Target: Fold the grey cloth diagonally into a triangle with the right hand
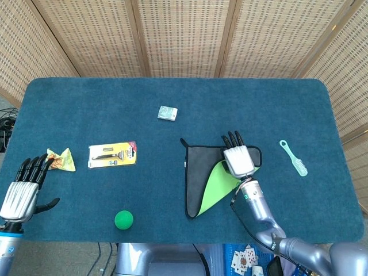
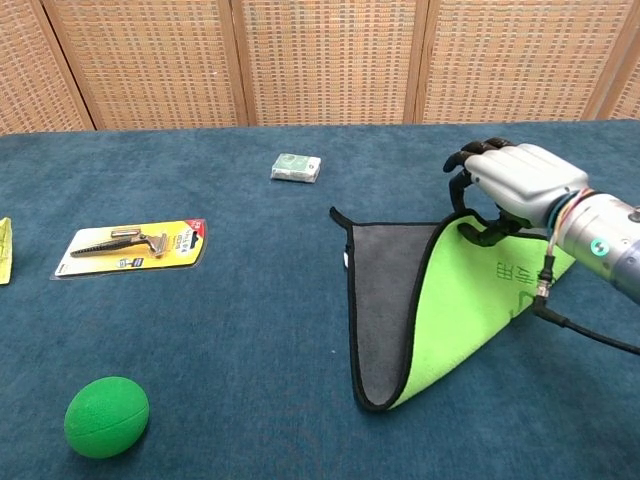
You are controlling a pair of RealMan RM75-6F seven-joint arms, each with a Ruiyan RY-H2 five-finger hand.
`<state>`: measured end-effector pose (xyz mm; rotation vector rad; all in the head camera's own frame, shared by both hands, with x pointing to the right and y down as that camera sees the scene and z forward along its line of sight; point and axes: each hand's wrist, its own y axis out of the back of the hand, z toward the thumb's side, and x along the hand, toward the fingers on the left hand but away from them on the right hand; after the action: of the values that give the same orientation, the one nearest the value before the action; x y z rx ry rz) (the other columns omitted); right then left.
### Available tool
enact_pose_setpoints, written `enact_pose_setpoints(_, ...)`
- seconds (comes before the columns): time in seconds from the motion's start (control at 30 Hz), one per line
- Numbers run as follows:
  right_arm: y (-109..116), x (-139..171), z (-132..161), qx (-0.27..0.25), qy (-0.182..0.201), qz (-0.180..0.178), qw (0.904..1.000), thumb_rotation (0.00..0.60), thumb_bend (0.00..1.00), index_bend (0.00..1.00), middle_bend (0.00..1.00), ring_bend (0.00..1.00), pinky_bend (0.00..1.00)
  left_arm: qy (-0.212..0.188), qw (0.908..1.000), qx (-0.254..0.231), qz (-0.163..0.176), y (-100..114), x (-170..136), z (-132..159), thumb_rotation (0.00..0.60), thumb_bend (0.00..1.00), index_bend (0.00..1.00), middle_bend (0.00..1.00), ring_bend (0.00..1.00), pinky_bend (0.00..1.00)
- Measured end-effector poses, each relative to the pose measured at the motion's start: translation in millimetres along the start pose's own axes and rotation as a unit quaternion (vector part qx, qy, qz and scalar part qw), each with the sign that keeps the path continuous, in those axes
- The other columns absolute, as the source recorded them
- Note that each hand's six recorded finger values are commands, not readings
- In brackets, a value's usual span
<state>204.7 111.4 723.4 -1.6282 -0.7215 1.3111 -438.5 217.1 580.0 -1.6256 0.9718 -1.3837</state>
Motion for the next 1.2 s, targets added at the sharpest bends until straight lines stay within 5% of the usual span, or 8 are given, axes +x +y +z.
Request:
enact_pose_setpoints(0.5, -10, -36, -5, 0.01, -0.03, 0.019, 0.9993, 0.6, 0.51, 0.69, 0.17, 0.0, 0.0, -0.001, 1.0, 0.0, -0.008, -4, 2, 0, 0.6, 0.17, 0.0, 0.0, 0.0, 0.0)
enact_pose_setpoints(1.2, -9, -44, 5, 0.004, -0.025, 0.014, 0.9996, 0.6, 0.51, 0.69, 0.17, 0.0, 0.0, -0.002, 1.0, -0.003, -0.006, -2, 2, 1, 0.6, 0.17, 0.0, 0.0, 0.0, 0.0)
